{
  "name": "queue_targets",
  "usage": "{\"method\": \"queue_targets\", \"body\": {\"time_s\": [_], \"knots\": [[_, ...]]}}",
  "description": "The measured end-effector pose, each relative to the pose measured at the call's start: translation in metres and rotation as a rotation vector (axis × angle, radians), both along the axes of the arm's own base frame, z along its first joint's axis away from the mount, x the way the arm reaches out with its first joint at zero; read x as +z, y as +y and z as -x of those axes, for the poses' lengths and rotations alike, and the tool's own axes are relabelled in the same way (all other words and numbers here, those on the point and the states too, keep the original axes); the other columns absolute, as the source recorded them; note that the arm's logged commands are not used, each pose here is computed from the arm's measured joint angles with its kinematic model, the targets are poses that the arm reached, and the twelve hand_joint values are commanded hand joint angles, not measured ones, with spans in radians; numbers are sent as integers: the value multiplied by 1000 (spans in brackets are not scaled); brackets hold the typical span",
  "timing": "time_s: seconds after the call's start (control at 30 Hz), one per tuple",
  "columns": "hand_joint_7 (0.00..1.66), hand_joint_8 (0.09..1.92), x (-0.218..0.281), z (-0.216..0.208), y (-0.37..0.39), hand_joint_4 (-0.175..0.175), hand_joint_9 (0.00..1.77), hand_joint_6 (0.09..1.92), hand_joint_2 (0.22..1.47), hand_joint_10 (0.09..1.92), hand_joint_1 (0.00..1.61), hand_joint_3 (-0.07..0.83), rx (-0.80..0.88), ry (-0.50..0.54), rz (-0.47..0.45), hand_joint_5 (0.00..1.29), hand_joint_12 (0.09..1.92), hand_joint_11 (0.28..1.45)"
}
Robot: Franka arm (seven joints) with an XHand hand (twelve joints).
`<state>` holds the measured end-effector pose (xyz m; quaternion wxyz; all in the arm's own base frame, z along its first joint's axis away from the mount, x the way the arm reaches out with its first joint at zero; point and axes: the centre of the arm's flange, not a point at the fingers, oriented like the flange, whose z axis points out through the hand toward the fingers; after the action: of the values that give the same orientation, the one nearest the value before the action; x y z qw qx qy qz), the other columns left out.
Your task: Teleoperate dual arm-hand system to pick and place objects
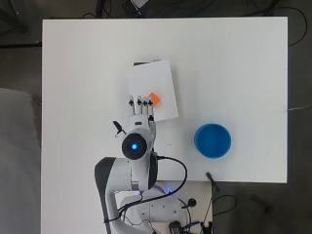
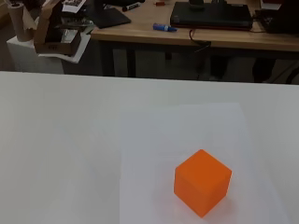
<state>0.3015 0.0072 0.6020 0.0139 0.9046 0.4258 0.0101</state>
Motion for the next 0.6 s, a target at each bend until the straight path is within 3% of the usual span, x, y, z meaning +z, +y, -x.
{"method": "queue_targets", "body": {"time_s": [0.13,0.2,0.6], "knots": [[410,87,22,15,16,60,508,87,960,87,145,-7,-71,-95,25,242,87,482],[448,87,21,15,18,63,545,87,974,87,174,-1,-73,-110,22,283,87,511],[448,87,-38,-22,14,66,600,87,976,87,229,-2,-159,-171,-77,223,87,567]]}}
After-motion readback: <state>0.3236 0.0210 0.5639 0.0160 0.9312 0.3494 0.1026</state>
